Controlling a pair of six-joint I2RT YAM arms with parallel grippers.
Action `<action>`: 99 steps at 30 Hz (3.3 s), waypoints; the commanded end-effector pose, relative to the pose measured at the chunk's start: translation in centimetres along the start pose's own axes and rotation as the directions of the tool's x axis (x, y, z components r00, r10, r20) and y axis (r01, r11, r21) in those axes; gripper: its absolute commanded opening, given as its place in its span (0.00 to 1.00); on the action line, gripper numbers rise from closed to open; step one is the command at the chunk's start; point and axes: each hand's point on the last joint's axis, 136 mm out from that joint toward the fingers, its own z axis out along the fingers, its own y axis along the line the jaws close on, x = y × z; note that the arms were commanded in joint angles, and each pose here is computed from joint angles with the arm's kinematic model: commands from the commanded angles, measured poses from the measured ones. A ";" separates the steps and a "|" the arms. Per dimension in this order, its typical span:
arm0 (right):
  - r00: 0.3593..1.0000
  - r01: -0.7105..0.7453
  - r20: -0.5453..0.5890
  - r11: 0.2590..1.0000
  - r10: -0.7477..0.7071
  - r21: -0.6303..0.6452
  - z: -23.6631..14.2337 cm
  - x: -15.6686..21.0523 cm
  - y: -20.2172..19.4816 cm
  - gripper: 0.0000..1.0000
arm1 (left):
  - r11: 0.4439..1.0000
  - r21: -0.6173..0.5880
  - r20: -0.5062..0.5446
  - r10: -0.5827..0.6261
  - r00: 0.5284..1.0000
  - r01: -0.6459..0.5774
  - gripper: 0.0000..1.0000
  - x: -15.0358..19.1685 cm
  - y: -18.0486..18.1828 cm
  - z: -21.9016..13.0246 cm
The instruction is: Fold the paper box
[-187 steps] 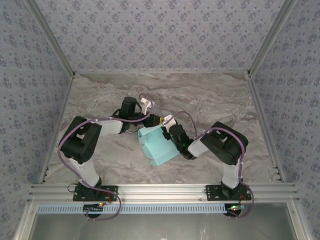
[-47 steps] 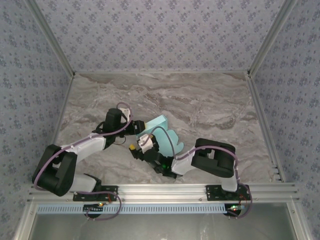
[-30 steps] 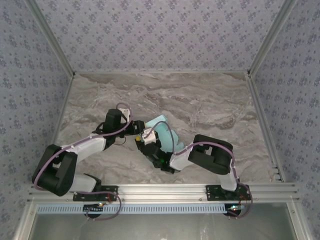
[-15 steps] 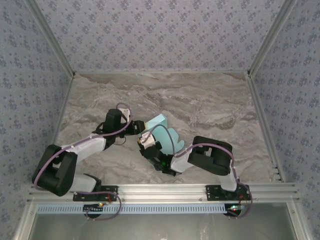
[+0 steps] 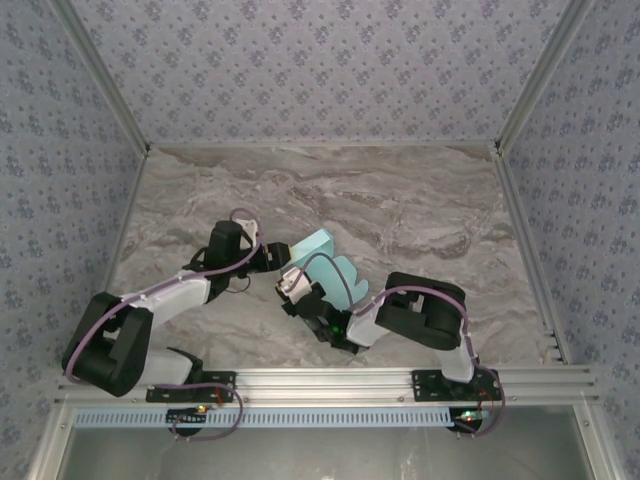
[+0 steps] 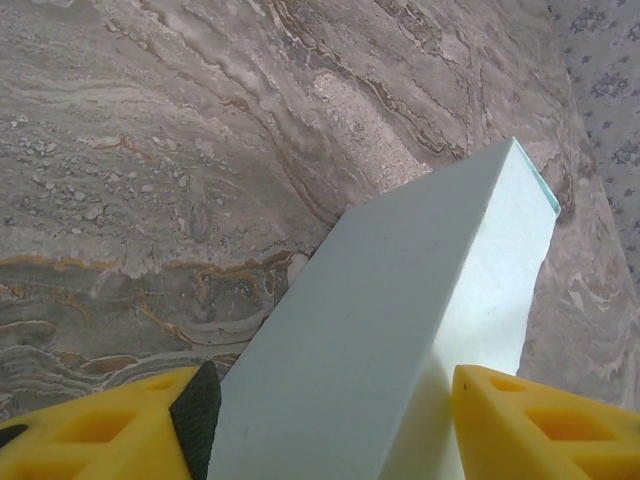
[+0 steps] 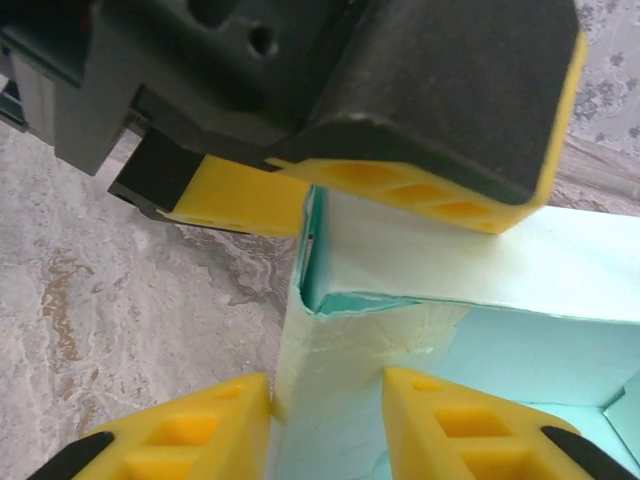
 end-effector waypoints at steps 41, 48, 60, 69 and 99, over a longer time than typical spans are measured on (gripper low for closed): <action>0.985 0.054 0.170 0.996 -0.040 -0.077 3.4 -3.8 -3.6 0.43 | 0.999 0.037 -0.112 -0.014 0.994 0.018 0.54 2.5 0.6 1.2; 0.984 0.056 0.173 0.992 -0.036 -0.111 4.2 -3.6 -2.6 0.32 | 0.998 0.055 -0.114 -0.027 0.993 0.034 0.54 2.4 0.4 1.3; 0.992 0.010 0.126 0.961 0.026 -0.277 3.6 0.1 -1.9 0.41 | 0.999 0.034 -0.115 -0.013 0.993 0.017 0.55 2.4 1.2 1.4; 0.989 0.026 0.134 0.843 0.055 -0.538 4.2 -0.2 0.7 0.39 | 0.999 0.051 -0.127 -0.010 0.992 0.017 0.54 2.3 0.8 1.4; 0.995 0.093 0.094 0.528 -0.024 -0.844 4.1 2.4 5.0 0.27 | 0.985 0.104 -0.147 -0.123 0.981 0.139 0.55 3.9 1.1 1.3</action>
